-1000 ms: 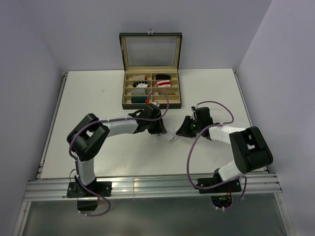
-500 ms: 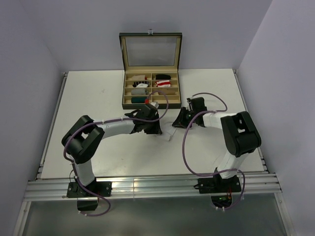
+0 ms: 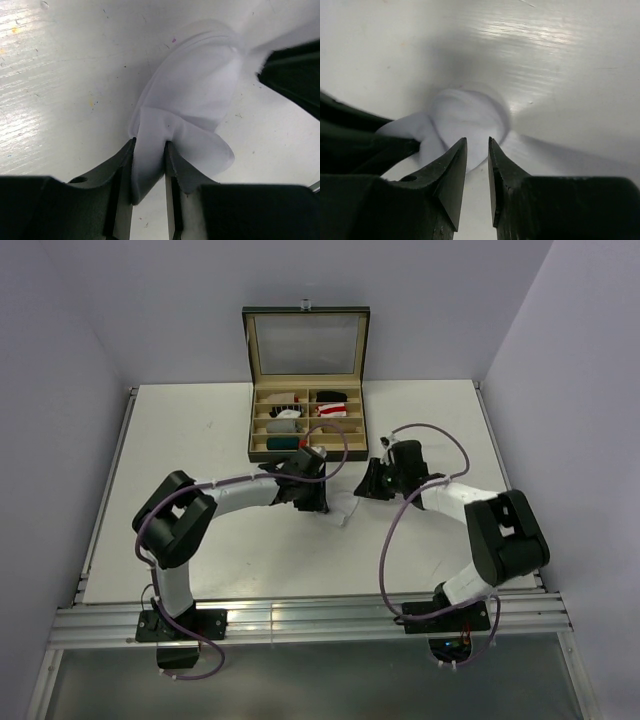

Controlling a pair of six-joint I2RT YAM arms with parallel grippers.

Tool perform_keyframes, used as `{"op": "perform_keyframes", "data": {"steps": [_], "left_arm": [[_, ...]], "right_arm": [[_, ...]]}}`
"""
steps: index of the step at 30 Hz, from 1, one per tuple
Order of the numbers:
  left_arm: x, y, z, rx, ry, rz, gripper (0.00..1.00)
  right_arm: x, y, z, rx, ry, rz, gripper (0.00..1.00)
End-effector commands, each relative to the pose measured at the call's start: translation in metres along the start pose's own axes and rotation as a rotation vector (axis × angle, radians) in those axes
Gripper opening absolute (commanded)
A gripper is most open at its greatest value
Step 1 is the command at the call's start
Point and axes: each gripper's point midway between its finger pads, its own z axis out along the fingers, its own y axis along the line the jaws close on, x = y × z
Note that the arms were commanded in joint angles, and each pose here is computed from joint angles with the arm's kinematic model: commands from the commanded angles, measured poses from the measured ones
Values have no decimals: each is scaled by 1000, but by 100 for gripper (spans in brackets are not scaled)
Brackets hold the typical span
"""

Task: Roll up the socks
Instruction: Roll the sock at the center of the board.

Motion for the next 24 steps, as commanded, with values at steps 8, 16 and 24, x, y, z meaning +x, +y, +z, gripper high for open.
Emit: {"op": "perform_keyframes", "data": {"steps": [8, 16, 24], "left_arm": [[25, 25, 7, -112, 136, 41, 16], [22, 26, 9, -112, 163, 53, 16], [16, 26, 11, -102, 175, 74, 17]], "right_arm": [[-8, 69, -47, 5, -266, -468, 46], [33, 85, -32, 34, -249, -669, 48], [55, 91, -11, 87, -202, -779, 48]]}}
